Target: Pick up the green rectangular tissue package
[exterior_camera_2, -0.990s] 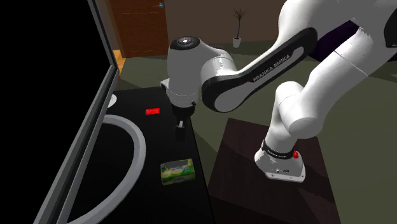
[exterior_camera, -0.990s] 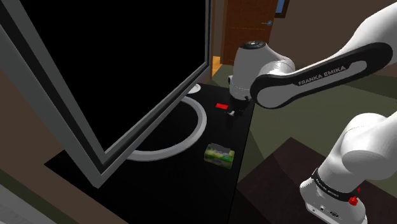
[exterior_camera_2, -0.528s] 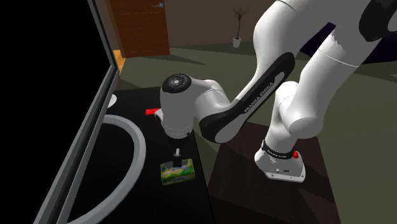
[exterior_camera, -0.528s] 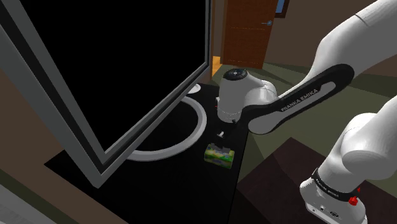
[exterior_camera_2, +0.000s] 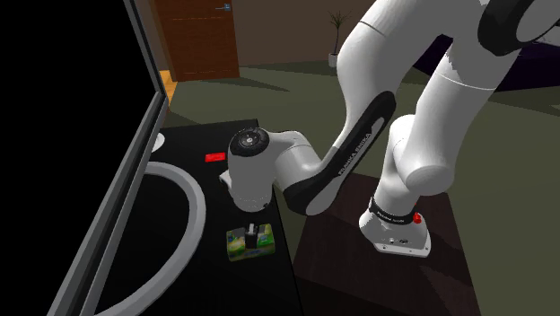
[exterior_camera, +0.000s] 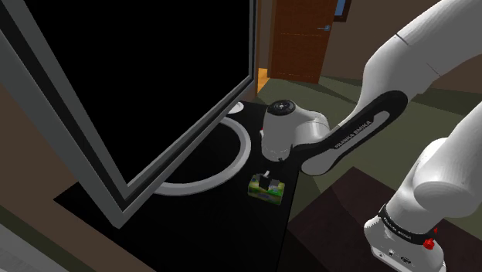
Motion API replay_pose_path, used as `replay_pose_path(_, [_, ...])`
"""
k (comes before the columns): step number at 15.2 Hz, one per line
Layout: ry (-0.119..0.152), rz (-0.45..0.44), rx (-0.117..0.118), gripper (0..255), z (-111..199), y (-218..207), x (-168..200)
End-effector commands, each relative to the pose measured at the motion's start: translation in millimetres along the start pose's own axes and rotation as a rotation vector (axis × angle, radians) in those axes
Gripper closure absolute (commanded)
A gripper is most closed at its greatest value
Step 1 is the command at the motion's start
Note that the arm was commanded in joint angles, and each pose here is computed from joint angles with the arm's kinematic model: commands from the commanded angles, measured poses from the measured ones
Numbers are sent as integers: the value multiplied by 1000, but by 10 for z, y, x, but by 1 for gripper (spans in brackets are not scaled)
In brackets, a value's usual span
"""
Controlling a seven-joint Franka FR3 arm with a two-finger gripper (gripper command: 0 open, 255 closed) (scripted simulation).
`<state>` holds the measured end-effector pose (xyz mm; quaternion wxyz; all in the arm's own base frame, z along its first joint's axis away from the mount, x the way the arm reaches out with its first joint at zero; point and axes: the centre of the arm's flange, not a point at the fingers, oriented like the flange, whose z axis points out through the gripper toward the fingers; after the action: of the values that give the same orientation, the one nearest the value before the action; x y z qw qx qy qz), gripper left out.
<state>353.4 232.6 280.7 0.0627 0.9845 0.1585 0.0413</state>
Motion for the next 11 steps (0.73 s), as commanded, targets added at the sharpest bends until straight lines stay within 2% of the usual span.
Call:
replay_pose_path(1, [1, 0, 1, 0, 66, -12, 1])
replay_pose_path(2, [1, 0, 1, 0, 66, -12, 1])
replay_pose_path(3, [1, 0, 1, 255, 67, -12, -2])
replay_pose_path(11, [1, -1, 1, 255, 68, -10, 0])
